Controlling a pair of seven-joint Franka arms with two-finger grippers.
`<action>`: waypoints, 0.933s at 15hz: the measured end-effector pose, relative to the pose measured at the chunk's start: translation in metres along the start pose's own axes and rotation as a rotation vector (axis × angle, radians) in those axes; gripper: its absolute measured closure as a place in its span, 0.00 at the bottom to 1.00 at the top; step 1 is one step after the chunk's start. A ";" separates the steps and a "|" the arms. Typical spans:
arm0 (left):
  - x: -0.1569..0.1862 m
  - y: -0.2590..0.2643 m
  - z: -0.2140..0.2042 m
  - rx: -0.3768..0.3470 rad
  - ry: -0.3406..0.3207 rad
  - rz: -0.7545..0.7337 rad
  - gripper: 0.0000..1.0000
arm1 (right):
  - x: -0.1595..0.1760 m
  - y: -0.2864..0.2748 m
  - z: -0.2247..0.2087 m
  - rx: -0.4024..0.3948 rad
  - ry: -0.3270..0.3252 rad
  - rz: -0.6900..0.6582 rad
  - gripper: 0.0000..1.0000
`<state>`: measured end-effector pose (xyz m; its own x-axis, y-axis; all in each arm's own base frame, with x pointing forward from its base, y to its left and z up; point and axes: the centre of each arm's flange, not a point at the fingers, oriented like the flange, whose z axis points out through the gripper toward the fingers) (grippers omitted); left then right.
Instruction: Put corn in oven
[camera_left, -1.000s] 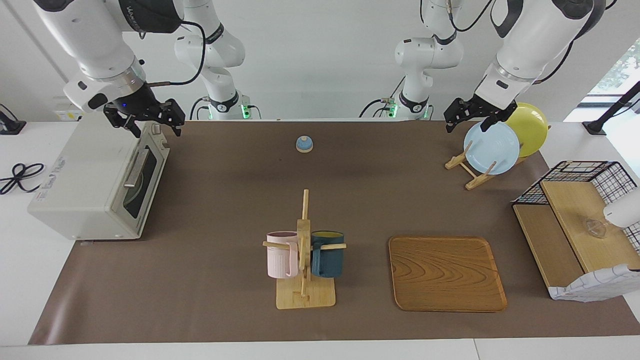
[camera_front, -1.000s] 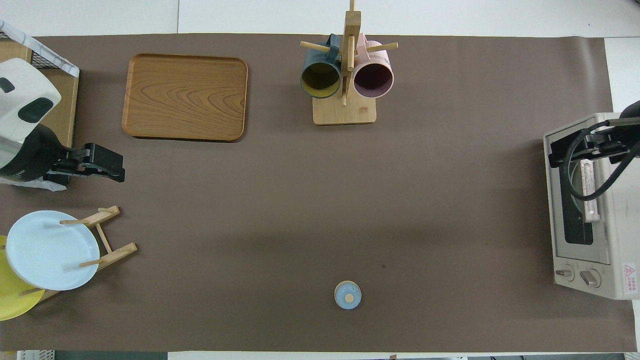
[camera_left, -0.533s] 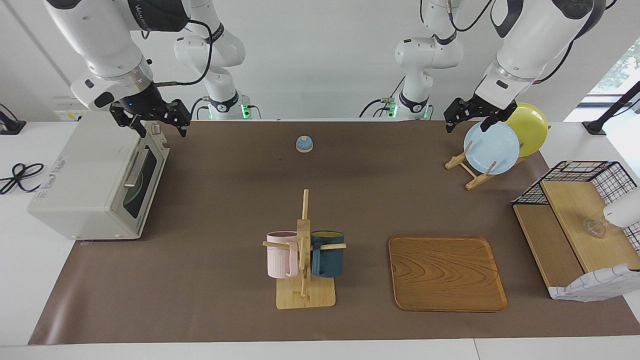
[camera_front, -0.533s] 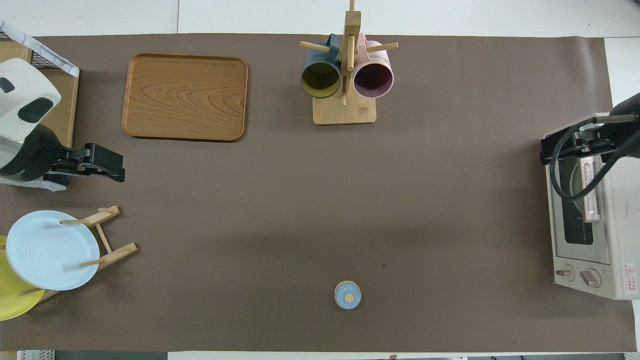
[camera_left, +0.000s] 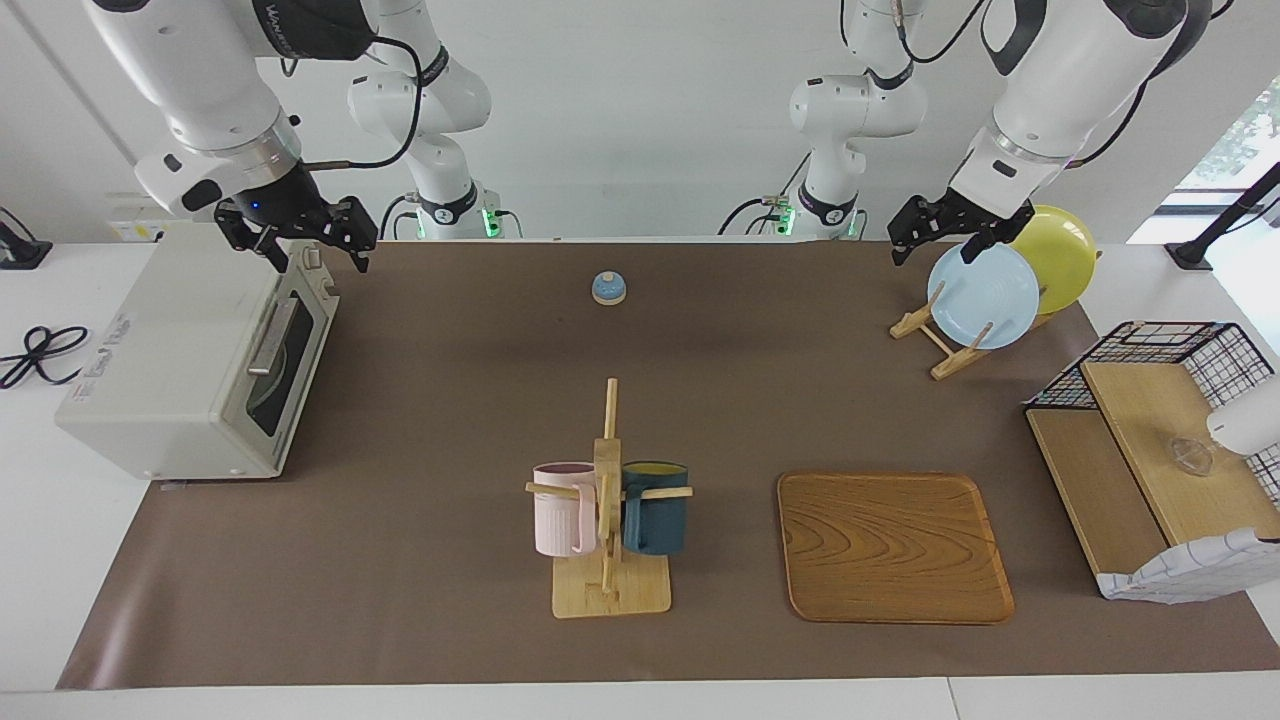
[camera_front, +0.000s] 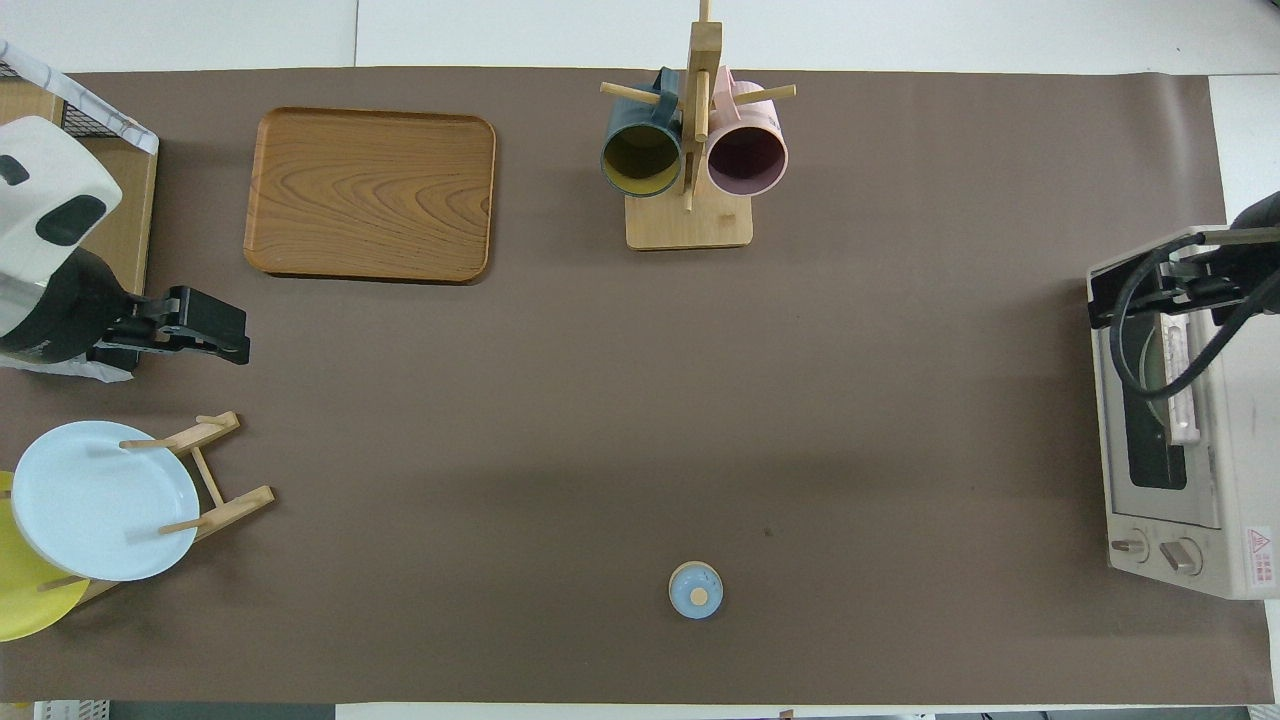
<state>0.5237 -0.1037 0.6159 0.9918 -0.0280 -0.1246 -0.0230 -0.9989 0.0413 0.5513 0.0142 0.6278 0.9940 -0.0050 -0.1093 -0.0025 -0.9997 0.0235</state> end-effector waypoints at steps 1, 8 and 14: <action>0.000 0.000 0.000 0.000 0.000 0.000 0.00 | -0.002 0.000 0.000 0.000 -0.003 -0.001 0.00; 0.000 0.000 0.000 0.000 0.000 0.000 0.00 | -0.012 0.013 -0.001 0.004 -0.005 0.023 0.00; 0.000 0.000 0.000 0.000 0.000 0.001 0.00 | -0.011 0.015 -0.002 0.016 0.005 0.027 0.00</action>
<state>0.5236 -0.1041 0.6159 0.9918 -0.0288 -0.1246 -0.0238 -0.9989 0.0412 0.5403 -0.0006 0.6318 0.9941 -0.0316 -0.1042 -0.0307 -0.9995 0.0107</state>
